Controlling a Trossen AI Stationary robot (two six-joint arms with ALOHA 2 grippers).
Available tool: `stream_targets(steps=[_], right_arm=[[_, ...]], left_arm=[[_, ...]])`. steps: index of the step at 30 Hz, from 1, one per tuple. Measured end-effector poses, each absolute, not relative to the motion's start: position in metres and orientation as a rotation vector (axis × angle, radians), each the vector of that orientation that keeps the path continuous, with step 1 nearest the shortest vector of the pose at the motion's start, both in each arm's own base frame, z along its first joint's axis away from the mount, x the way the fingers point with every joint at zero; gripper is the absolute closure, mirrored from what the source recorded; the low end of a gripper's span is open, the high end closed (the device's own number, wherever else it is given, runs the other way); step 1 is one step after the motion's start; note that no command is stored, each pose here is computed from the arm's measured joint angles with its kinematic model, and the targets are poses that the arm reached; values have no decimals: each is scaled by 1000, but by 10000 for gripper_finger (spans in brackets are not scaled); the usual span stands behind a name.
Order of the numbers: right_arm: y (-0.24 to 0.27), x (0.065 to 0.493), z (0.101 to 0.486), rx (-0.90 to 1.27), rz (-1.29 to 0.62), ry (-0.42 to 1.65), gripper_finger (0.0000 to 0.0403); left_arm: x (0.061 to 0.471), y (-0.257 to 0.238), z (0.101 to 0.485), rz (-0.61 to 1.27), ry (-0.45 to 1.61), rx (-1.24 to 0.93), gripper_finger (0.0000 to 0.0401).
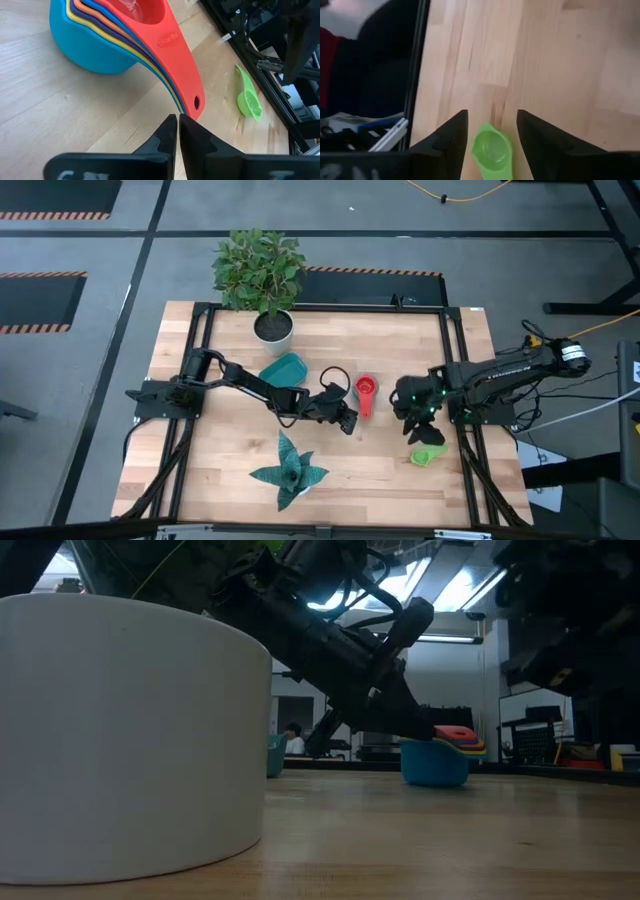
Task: Nest measuring cups in basket
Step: Stack the green measuring cup on the top of the red measuring cup
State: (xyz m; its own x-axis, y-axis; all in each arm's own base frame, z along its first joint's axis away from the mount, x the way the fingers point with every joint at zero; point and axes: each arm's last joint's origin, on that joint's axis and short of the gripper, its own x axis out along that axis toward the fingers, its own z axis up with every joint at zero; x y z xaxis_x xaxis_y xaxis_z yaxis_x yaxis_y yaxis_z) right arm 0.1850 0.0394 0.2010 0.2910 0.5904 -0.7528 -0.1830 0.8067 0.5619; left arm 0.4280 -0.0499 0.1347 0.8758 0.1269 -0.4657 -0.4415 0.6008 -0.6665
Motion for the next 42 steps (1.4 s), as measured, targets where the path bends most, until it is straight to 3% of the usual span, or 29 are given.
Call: stream_targets(steps=[19,30,42], right_arm=[[86,164,191,132,364,1301,228],[100,167,164,39,391,1387,228],[104,175,141,-7,380,1479,228]], left_arm=[[428,-50,135,339,395,-869,390],[428,-50,135,339,395,-869,378],[428,-50,135,339,395,-869,393]])
